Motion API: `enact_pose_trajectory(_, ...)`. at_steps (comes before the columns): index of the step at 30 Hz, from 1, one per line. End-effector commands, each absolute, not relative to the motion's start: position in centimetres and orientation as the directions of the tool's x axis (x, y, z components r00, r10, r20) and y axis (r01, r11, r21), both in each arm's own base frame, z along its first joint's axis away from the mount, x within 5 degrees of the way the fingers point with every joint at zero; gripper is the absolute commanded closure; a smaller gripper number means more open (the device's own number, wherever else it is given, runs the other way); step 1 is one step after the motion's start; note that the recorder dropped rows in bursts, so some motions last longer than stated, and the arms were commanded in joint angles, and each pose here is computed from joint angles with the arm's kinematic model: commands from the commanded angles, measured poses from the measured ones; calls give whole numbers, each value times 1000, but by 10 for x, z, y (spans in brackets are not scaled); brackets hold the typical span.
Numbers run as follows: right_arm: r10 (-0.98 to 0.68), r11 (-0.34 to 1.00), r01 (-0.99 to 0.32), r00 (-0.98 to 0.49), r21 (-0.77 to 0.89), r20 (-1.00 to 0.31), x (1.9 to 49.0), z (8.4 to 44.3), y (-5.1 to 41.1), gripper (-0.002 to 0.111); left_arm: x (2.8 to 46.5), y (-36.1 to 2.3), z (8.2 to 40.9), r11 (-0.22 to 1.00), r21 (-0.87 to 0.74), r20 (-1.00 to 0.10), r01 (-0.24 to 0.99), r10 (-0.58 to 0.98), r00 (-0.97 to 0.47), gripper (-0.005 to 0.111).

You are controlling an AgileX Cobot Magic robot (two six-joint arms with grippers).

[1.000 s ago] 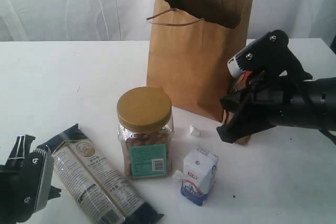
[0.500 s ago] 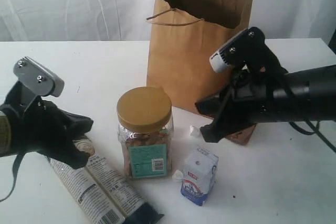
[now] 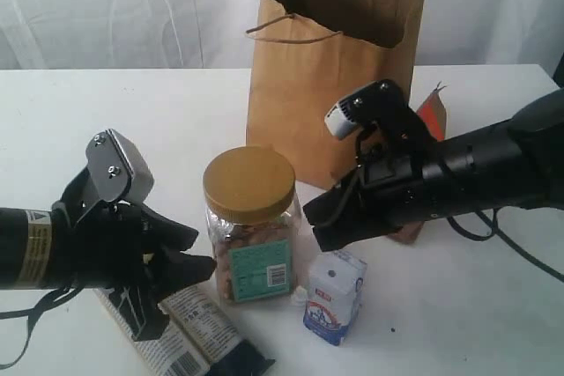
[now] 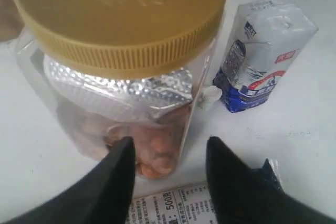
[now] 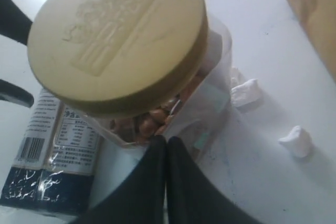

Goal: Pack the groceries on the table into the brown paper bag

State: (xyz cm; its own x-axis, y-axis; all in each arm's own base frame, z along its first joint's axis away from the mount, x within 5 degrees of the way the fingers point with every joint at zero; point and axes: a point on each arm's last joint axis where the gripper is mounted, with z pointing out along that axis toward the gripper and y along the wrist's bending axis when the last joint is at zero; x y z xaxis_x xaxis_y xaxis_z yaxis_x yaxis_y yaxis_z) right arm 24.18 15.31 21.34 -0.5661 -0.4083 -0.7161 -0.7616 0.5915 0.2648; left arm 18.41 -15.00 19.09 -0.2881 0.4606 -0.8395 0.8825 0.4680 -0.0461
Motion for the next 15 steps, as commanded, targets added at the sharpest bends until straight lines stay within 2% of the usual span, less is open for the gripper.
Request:
enact_pose_trajectory(1, -398, 563, -750, -615, 347, -681, 242, 203, 161, 108, 182, -151, 191, 465, -88, -829, 881, 455, -323, 40)
enact_pose_trajectory(9, -441, 457, -825, -535, 334, -720, 232, 195, 192, 108, 177, -145, 180, 495, -87, -799, 864, 484, -357, 40)
enact_pose_trajectory(12, -458, 454, -839, -510, 302, -728, 232, 194, 199, 108, 186, -138, 179, 640, -113, -784, 760, 413, -464, 40)
enact_pose_trajectory(15, -453, 442, -845, -500, 301, -738, 228, 202, 198, 108, 189, -137, 180, 690, -155, -784, 707, 350, -513, 40)
